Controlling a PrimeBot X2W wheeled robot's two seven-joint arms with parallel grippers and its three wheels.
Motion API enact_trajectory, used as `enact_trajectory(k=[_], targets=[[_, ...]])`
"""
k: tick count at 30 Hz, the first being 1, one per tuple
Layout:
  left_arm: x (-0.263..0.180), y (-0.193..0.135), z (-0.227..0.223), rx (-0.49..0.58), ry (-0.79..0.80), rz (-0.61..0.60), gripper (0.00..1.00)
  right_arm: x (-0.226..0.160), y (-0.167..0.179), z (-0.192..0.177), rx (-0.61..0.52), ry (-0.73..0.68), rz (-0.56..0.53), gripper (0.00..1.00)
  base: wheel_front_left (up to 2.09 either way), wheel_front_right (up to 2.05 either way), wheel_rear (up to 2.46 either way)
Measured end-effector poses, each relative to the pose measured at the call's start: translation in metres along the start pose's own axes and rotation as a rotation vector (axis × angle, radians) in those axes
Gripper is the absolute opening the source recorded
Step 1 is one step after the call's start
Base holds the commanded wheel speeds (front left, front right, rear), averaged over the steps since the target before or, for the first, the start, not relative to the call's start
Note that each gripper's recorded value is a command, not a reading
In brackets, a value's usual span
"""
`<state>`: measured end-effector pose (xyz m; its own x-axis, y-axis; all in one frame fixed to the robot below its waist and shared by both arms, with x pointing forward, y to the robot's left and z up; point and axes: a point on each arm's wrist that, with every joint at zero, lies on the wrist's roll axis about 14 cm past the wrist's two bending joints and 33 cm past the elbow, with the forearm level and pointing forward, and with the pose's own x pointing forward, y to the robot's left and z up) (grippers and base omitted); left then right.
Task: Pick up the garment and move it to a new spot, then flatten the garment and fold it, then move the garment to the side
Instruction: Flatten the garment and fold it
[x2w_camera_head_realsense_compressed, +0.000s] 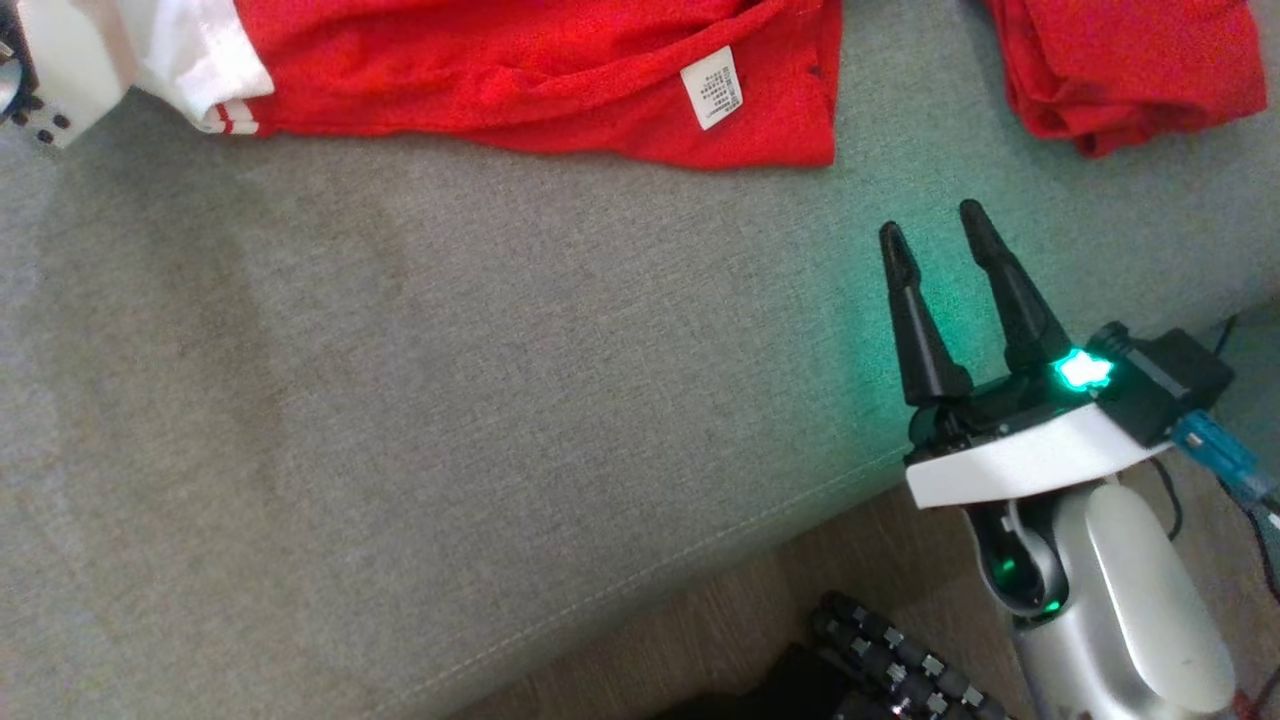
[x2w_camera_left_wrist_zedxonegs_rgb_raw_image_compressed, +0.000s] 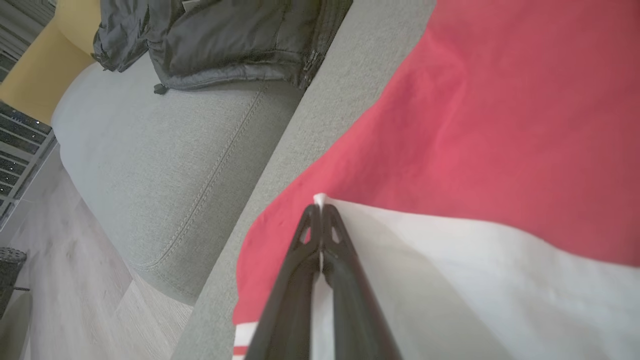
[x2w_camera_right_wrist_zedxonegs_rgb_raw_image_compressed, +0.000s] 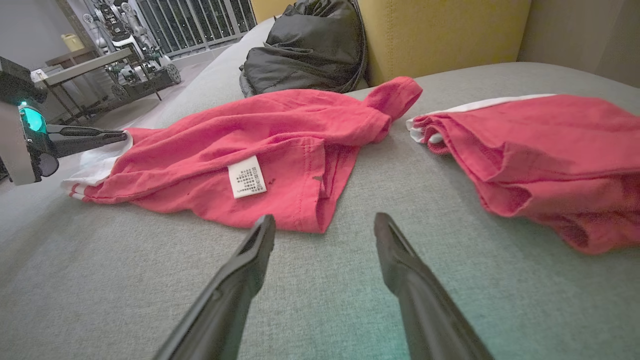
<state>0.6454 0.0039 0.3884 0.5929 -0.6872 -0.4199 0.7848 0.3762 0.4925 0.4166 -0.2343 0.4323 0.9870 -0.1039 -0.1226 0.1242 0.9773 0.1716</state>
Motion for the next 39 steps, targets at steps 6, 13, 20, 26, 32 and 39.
enact_trajectory(k=[6,13,20,26,32,39], targets=[[-0.011,0.007,0.017,0.034,-0.061,0.01,0.0,0.002,-0.004,0.001,0.006,-0.003,-0.01,1.0,0.0,0.0,0.0],[-0.041,0.026,0.056,0.064,-0.18,0.076,0.0,0.041,0.001,0.004,0.036,0.039,0.012,1.0,0.0,0.0,0.0],[-0.089,0.026,0.046,0.054,-0.192,0.134,0.0,0.085,0.02,-0.017,0.012,0.173,0.06,1.0,0.0,0.0,0.0],[-0.102,0.026,0.028,0.043,-0.161,0.154,0.0,0.115,0.031,-0.024,-0.03,0.227,0.077,1.0,0.0,0.0,0.0],[-0.102,0.022,0.015,0.026,-0.141,0.157,0.0,0.131,0.039,-0.035,-0.048,0.264,0.094,0.66,0.0,0.0,0.0],[-0.104,0.026,0.021,0.027,-0.149,0.181,0.0,0.132,0.04,-0.027,-0.097,0.232,0.102,0.0,0.0,0.0,0.0]])
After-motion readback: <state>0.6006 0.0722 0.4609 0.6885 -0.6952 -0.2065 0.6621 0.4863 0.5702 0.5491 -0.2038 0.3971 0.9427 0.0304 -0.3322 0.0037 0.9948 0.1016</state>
